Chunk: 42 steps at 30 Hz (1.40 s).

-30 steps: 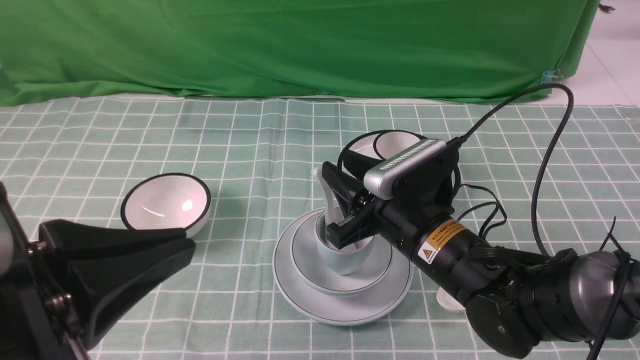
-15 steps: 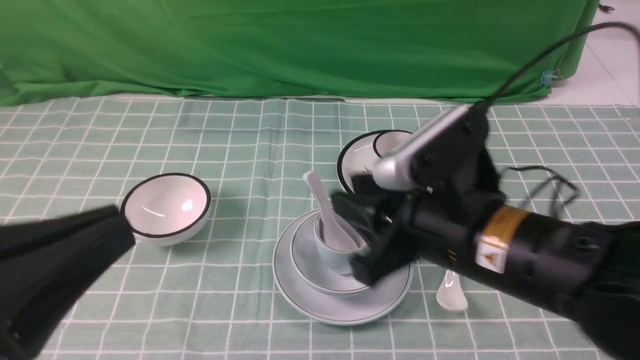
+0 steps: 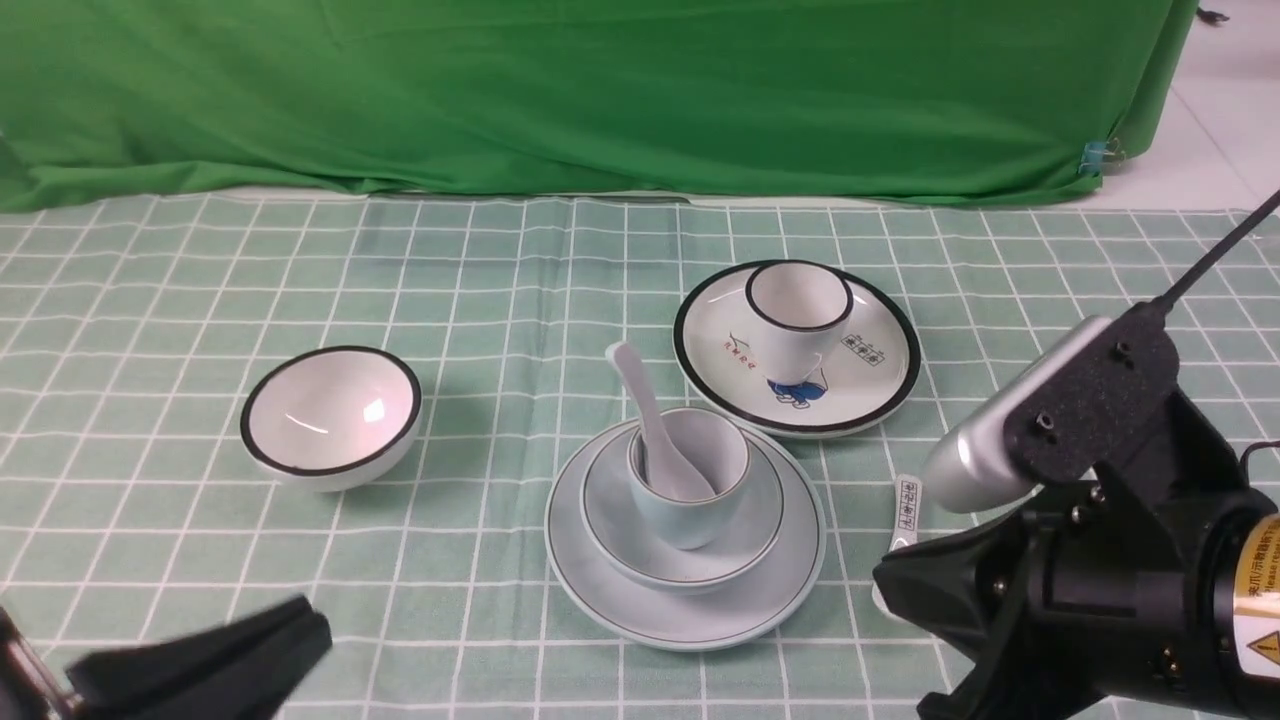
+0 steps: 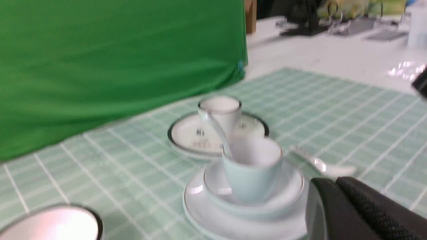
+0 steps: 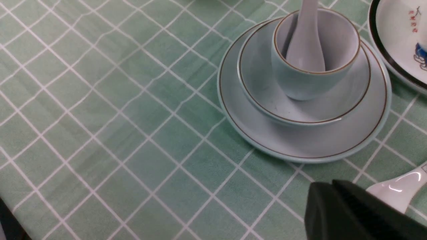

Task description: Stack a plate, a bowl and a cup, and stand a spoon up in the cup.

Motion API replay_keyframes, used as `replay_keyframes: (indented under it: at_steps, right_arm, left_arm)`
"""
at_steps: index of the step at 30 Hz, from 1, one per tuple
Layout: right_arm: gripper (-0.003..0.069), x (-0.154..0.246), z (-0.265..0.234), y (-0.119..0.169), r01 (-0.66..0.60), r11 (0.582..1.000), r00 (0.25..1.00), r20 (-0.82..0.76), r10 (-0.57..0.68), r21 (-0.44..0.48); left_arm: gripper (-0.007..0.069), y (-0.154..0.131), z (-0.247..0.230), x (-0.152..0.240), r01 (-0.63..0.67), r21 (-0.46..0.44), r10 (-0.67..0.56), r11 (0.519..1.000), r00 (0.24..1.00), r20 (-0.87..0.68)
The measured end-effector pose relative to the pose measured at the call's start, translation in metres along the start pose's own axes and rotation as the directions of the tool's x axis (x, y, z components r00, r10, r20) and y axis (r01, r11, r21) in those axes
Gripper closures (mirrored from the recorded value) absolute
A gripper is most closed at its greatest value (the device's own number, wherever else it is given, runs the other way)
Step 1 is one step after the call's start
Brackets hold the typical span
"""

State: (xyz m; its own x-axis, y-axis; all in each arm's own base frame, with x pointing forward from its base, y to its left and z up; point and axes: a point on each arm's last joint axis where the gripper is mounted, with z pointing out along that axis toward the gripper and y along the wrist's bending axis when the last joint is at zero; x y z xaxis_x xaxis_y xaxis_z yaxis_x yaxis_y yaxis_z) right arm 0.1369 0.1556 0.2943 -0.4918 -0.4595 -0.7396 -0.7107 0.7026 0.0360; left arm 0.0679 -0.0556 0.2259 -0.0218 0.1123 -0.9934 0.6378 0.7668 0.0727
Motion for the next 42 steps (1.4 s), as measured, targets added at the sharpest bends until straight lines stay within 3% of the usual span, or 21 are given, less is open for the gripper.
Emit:
replay_keyframes:
  at_steps: [11,17,21,23,28,32,42]
  right_arm:
    - [0.0575,-0.003,-0.005,-0.005,-0.007,1.000,0.999,0.041,0.006,0.018]
    - [0.0642,0.024,-0.033,-0.047,-0.110,0.976,0.990,0.108,0.090,0.188]
    - [0.0643,0.075,-0.047,-0.061,-0.151,0.938,0.982,0.153,0.107,0.312]
    - [0.0643,0.119,-0.053,-0.064,-0.216,0.883,0.962,0.244,0.120,0.417]
    - [0.0643,0.178,-0.045,-0.057,-0.280,0.809,0.930,0.355,0.095,0.517]
    - [0.0643,0.195,-0.043,-0.053,-0.306,0.784,0.913,0.399,0.081,0.541]
    - [0.0641,0.200,-0.044,-0.050,-0.316,0.780,0.911,0.401,0.092,0.540]
  left_arm:
    - [0.0613,-0.003,-0.001,0.034,-0.001,0.016,0.003,1.000,0.993,-0.118]
    - [0.0613,-0.005,-0.002,0.039,-0.008,0.037,0.014,0.999,0.985,-0.171]
    - [0.0613,-0.005,-0.002,0.039,-0.011,0.038,0.017,0.999,0.985,-0.172]
    - [0.0613,-0.005,-0.002,0.039,-0.012,0.038,0.018,0.999,0.985,-0.172]
    - [0.0613,-0.005,-0.002,0.039,-0.012,0.038,0.018,0.999,0.985,-0.172]
    - [0.0613,-0.005,-0.002,0.039,-0.016,0.039,0.022,0.999,0.985,-0.172]
    - [0.0613,-0.005,-0.002,0.039,-0.018,0.040,0.025,0.999,0.985,-0.173]
